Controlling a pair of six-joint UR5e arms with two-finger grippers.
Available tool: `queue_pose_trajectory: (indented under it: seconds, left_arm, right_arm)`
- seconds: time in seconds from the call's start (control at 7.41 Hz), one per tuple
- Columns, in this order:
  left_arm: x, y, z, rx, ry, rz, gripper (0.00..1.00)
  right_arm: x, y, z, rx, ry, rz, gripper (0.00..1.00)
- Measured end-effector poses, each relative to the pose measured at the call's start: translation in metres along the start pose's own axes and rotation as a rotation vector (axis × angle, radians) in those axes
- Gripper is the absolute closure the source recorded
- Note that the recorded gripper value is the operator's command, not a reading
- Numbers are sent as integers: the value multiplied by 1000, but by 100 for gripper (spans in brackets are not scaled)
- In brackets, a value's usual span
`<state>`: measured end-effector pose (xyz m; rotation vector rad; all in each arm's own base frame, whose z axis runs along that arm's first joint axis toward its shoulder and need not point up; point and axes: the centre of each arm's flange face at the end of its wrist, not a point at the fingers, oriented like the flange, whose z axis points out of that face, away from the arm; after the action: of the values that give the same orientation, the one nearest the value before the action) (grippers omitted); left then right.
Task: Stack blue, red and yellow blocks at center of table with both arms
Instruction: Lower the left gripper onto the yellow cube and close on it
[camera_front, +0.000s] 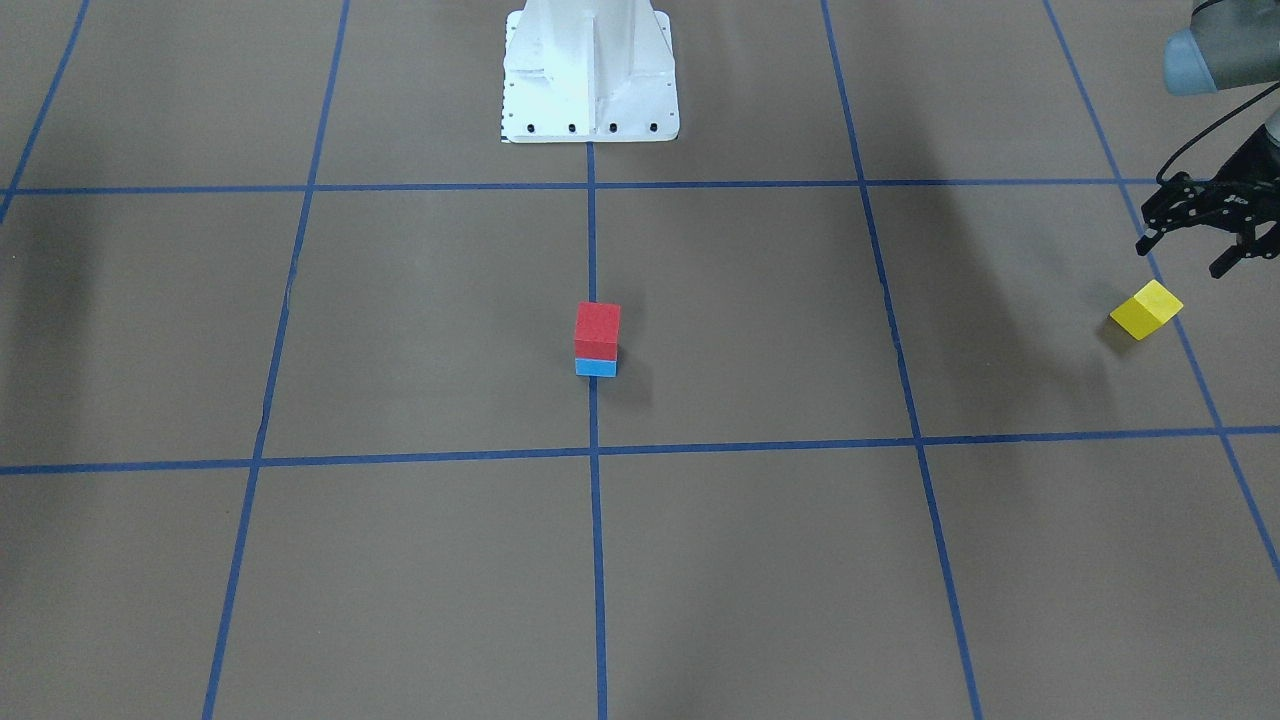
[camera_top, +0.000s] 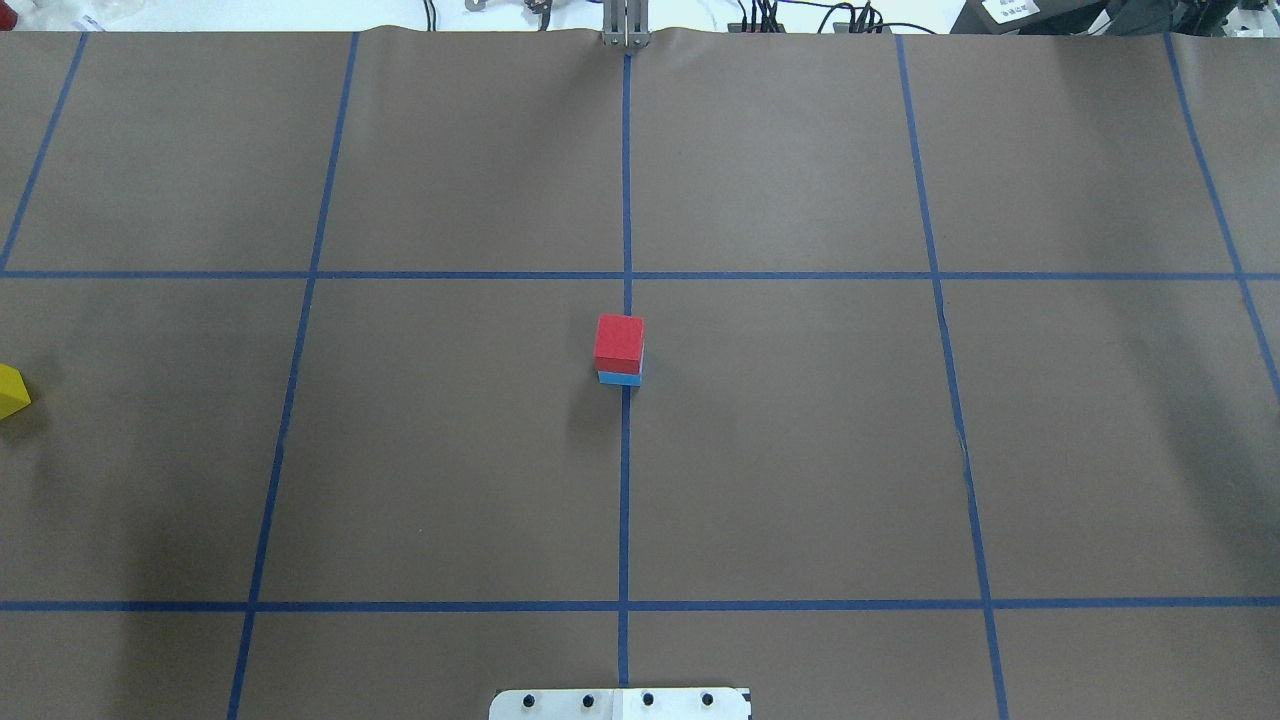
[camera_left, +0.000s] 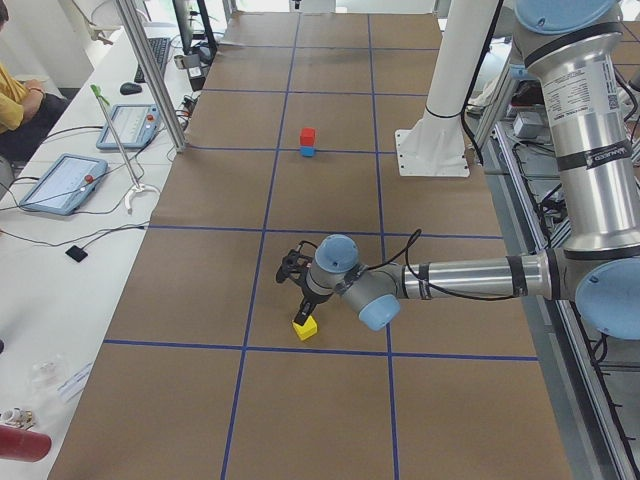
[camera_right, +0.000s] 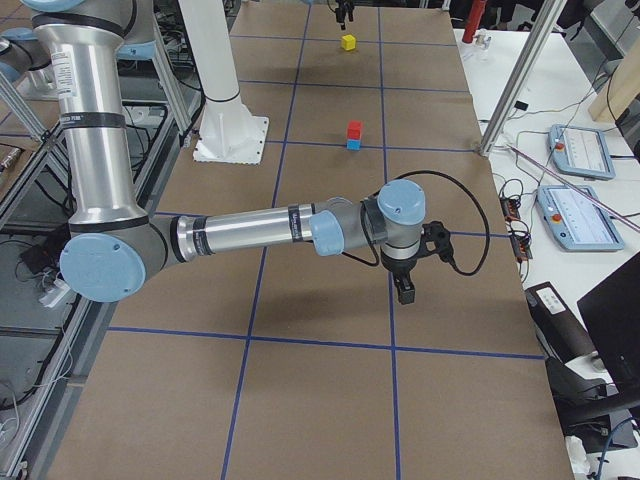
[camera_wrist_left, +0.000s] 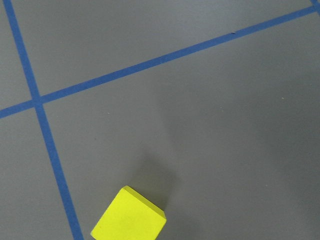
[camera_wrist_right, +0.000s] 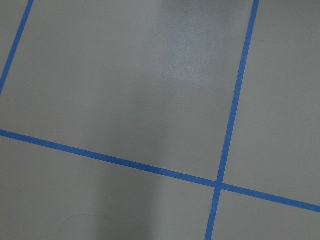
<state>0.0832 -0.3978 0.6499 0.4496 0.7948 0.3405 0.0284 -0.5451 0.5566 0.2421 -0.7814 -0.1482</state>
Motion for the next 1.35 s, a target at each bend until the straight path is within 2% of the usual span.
queue_pose_trajectory:
  seconds: [0.54, 0.67, 1.35]
  left_arm:
    - [-9, 2, 18, -3, 4, 339, 1]
    - [-15, 3, 25, -14, 4, 392, 1]
    - [-20, 5, 57, -54, 26, 437, 0]
  right_arm:
    - [-1, -1, -1, 1, 0, 2, 0]
    - [-1, -1, -1, 2, -1, 2, 0]
    - [-1, -1, -1, 2, -1, 3, 0]
